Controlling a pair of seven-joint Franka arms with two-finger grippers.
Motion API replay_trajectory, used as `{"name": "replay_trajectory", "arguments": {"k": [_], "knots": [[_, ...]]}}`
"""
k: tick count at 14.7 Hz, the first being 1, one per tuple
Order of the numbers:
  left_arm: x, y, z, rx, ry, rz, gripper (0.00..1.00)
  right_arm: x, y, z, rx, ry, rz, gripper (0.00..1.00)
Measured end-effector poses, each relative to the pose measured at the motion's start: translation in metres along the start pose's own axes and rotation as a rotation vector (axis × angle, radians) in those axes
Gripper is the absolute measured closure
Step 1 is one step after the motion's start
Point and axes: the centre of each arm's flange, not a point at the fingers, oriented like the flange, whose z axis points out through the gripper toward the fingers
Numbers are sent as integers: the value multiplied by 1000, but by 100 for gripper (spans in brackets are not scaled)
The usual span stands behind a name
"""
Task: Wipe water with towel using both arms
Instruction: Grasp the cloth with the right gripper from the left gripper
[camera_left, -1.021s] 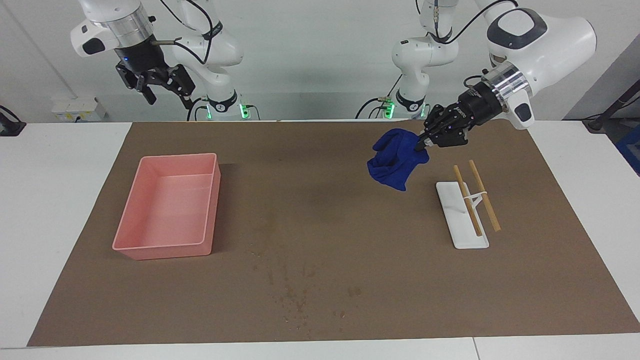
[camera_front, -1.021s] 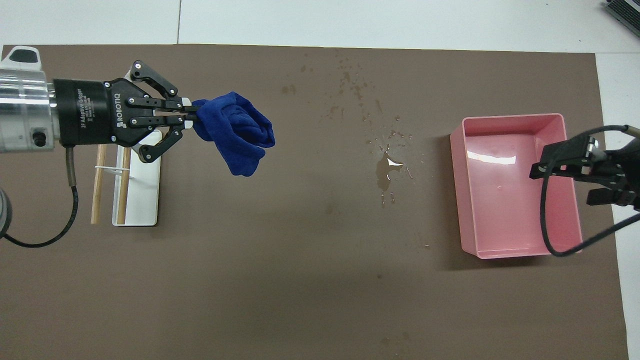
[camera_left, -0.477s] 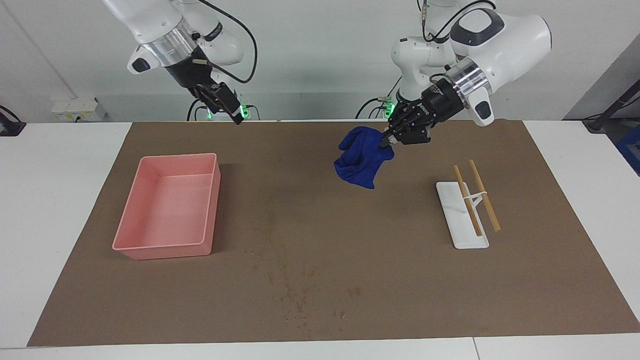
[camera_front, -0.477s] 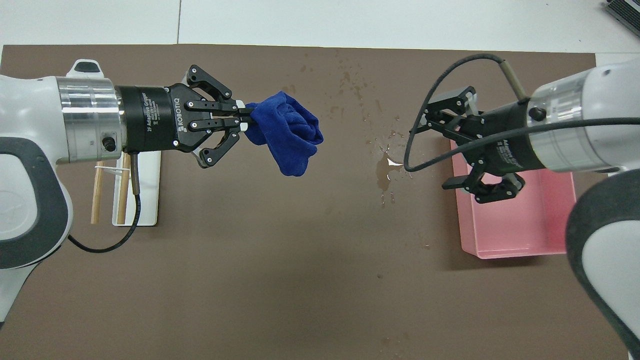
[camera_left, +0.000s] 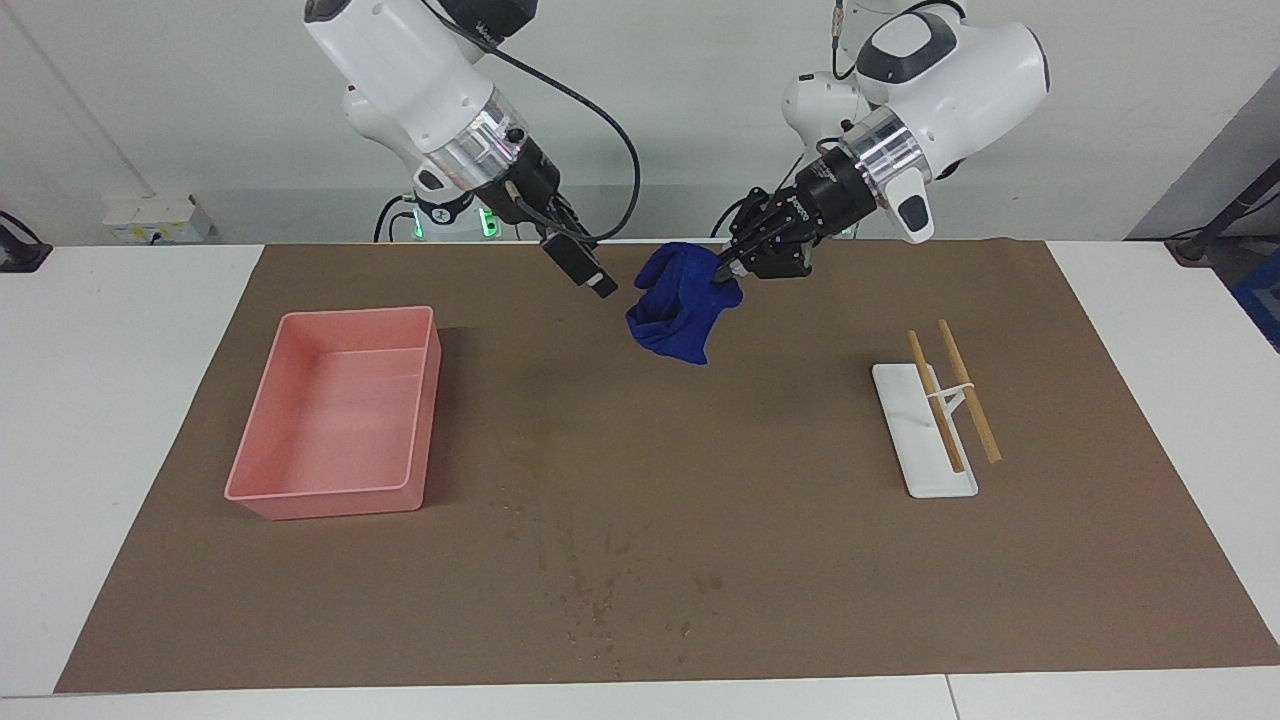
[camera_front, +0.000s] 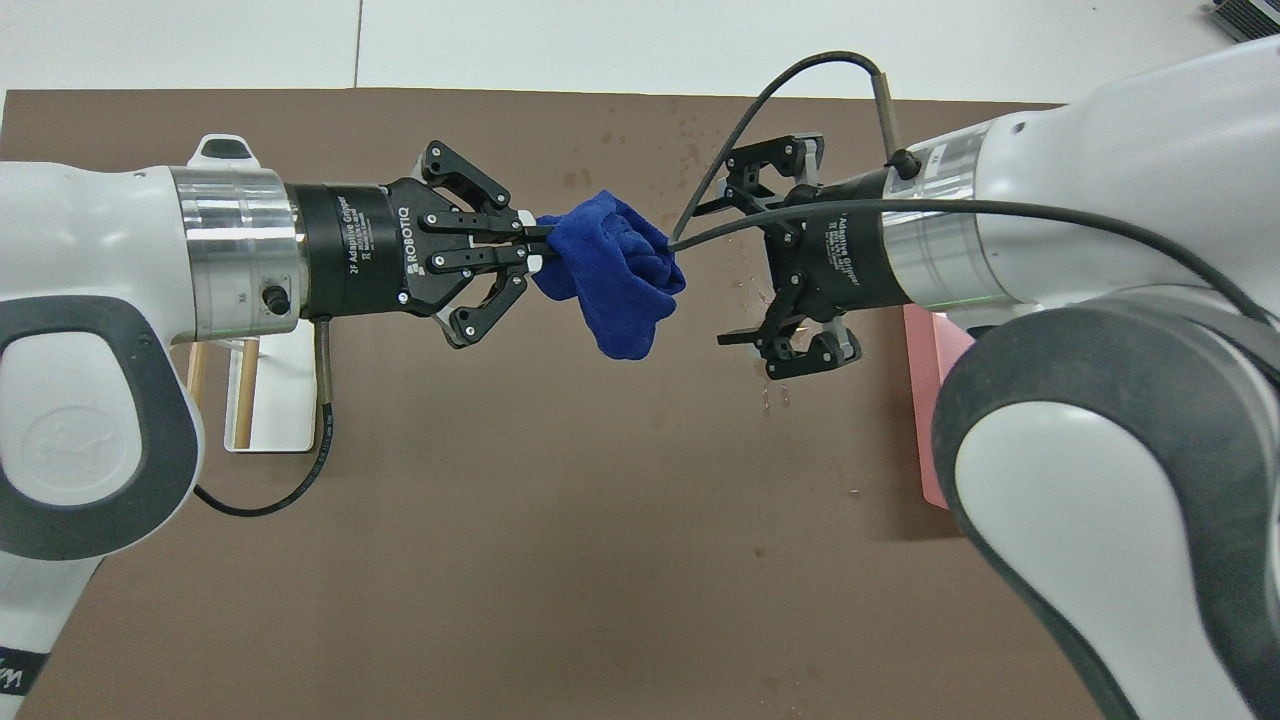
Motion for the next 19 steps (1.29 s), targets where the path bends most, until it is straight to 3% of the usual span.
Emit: {"name": "replay_trajectory", "arguments": {"k": [5, 9, 14, 15, 19], "knots": [[-5, -4, 5, 2, -2, -5, 93, -12, -7, 12, 13, -27, 114, 1], [-15, -13, 14, 22, -8, -18, 93, -29, -9, 25, 47, -40, 126, 8], [-26, -20, 13, 19, -15, -34, 93, -26, -9, 31, 42, -37, 133, 11], [-27, -21, 12, 16, -16, -33, 93, -24, -9, 32, 40, -36, 142, 15], [-29, -21, 9, 7, -18, -32, 93, -16, -12, 28, 46, -32, 208, 60]]}}
